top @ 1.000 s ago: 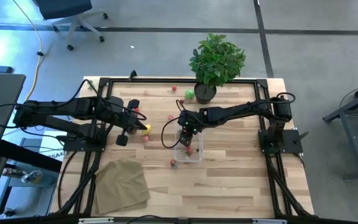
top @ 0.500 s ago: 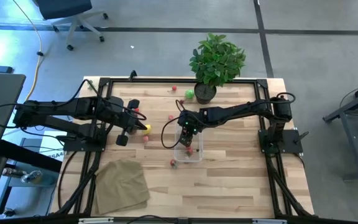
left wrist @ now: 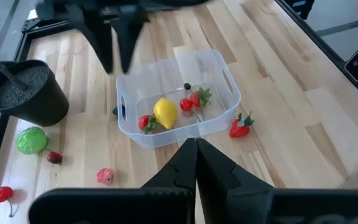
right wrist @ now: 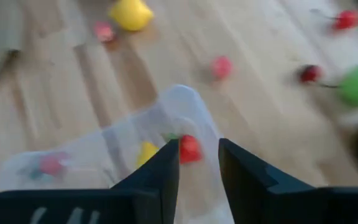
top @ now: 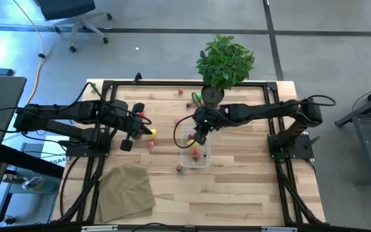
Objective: Pick and placing Produce into tupperware
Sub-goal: Put the blackberry into the transparent container
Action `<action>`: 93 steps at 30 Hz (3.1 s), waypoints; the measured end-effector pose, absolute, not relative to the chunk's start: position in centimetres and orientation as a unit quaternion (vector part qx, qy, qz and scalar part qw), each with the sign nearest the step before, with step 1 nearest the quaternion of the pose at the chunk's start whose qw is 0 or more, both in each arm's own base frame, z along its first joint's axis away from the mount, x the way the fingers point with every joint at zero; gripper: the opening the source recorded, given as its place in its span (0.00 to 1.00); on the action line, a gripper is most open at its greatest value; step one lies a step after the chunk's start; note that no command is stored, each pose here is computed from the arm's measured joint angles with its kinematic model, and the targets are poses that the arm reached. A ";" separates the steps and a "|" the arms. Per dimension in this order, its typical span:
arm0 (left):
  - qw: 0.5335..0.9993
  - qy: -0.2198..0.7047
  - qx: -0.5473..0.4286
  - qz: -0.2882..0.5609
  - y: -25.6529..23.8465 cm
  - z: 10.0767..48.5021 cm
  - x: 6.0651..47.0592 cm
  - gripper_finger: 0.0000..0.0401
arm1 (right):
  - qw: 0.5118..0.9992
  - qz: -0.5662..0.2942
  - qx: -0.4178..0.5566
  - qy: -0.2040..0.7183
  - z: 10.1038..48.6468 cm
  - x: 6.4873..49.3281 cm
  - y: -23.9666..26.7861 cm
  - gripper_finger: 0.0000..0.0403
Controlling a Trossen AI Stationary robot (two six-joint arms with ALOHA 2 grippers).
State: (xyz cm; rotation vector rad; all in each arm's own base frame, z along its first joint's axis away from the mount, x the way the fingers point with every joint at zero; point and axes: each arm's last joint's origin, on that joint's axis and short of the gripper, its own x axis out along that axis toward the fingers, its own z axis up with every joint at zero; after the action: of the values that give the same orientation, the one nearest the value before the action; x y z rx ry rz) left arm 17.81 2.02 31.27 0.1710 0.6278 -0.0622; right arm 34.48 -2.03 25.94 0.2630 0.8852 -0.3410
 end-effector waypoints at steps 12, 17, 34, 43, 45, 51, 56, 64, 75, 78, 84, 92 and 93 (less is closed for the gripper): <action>0.947 0.308 0.084 -0.031 2.0 31.3 17.8 0.00 | 0.859 -0.260 0.141 0.417 24.9 29.5 -1.9 0.21; 0.947 0.308 0.084 -0.031 2.0 31.3 17.8 0.00 | 0.868 -0.256 0.192 0.380 21.6 26.7 -1.8 0.21; 0.947 0.308 0.084 -0.031 2.0 31.3 17.8 0.00 | 0.899 -0.250 0.192 0.305 14.2 21.3 -4.8 0.21; 0.947 0.308 0.084 -0.031 2.0 31.3 17.8 0.00 | 0.921 -0.181 0.158 0.308 13.3 21.2 -7.3 0.28; 0.947 0.308 0.084 -0.031 2.0 31.3 17.8 0.00 | 0.928 -0.168 0.146 0.299 13.0 21.6 -7.8 0.32; 0.947 0.308 0.084 -0.031 2.0 31.3 17.8 0.00 | 0.939 -0.110 0.091 0.312 11.7 22.1 -8.3 0.43; 0.947 0.308 0.084 -0.031 2.0 31.3 17.8 0.00 | 0.937 -0.048 0.028 0.344 10.2 22.2 -8.2 0.48; 0.947 0.308 0.084 -0.031 2.0 31.3 17.8 0.00 | 0.942 -0.019 -0.035 0.333 9.1 22.8 -8.4 0.48; 0.947 0.308 0.084 -0.031 2.0 31.3 17.8 0.00 | 0.956 -0.040 -0.028 0.291 10.2 24.2 -9.0 0.48; 0.947 0.308 0.084 -0.031 2.0 31.3 17.8 0.00 | 0.954 -0.031 -0.023 0.298 10.3 25.0 -9.2 0.48; 0.947 0.308 0.084 -0.031 2.0 31.3 17.8 0.00 | 0.947 -0.012 -0.020 0.320 9.9 26.7 -9.8 0.48; 0.947 0.308 0.084 -0.031 2.0 31.3 17.8 0.00 | 0.944 0.029 -0.018 0.329 9.0 27.9 -10.0 0.48; 0.947 0.308 0.084 -0.031 2.0 31.3 17.8 0.00 | 0.944 0.030 -0.018 0.329 9.0 28.1 -10.1 0.48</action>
State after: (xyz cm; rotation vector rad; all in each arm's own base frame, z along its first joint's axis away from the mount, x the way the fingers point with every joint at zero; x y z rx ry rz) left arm 17.81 2.01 31.27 0.1716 0.6270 -0.0626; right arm 28.08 -10.06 8.98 -0.0375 0.6703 0.0603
